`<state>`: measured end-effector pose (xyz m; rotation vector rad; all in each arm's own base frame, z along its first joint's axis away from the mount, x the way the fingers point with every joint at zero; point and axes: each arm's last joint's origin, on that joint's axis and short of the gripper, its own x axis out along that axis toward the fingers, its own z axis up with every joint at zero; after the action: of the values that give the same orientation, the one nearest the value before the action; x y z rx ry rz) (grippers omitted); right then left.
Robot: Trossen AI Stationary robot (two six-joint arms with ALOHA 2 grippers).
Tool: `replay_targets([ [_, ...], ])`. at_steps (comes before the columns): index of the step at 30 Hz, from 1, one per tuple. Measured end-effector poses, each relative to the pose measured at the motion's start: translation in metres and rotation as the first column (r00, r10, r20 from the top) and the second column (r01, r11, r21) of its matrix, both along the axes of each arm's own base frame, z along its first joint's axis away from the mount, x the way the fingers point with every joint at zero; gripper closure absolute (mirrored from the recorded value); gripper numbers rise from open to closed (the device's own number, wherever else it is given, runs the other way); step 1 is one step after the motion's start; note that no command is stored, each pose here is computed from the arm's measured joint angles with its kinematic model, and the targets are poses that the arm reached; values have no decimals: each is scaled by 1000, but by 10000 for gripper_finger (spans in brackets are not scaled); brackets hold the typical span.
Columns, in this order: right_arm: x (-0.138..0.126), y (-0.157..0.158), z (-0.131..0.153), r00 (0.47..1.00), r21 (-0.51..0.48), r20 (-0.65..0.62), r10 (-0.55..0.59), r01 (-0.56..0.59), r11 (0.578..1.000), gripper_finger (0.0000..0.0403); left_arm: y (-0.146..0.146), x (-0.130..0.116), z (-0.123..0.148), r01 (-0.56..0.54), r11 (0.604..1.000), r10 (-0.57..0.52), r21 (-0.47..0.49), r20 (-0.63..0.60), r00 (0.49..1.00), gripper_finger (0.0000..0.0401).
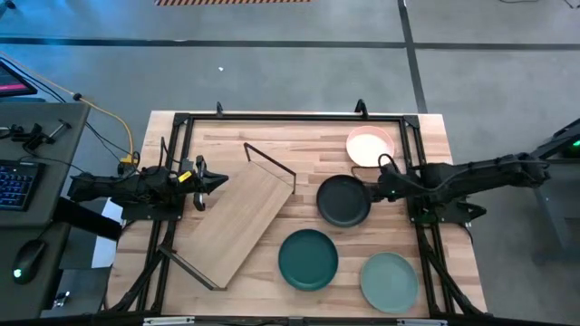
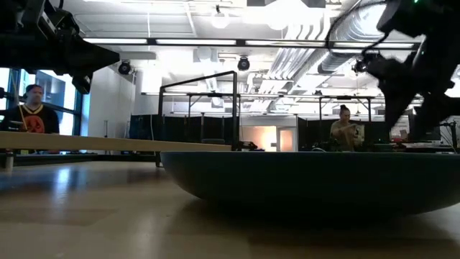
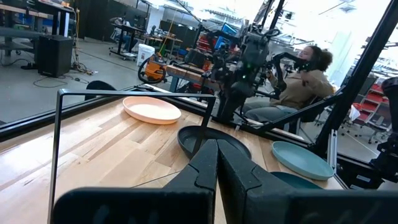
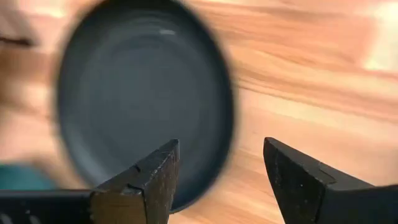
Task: Place and stack plates onto a shelf
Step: Put the black plate on the shelf
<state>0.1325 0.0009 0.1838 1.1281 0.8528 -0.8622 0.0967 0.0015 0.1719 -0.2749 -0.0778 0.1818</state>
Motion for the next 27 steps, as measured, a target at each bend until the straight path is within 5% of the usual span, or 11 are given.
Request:
replay_targets([
  [15,35,3,-43,969,129,-116,-219,234,964,202,0,0,0,0,1000,0,0,0,1000,401],
  [19,38,3,-50,960,119,-165,-225,246,962,255,0,0,0,0,1000,0,0,0,1000,401],
  [24,38,3,-50,969,101,-164,-187,205,974,369,0,0,0,0,1000,0,0,0,1000,401],
  [27,38,3,-46,985,80,-128,-116,126,989,390,0,0,0,0,1000,0,0,0,1000,401],
])
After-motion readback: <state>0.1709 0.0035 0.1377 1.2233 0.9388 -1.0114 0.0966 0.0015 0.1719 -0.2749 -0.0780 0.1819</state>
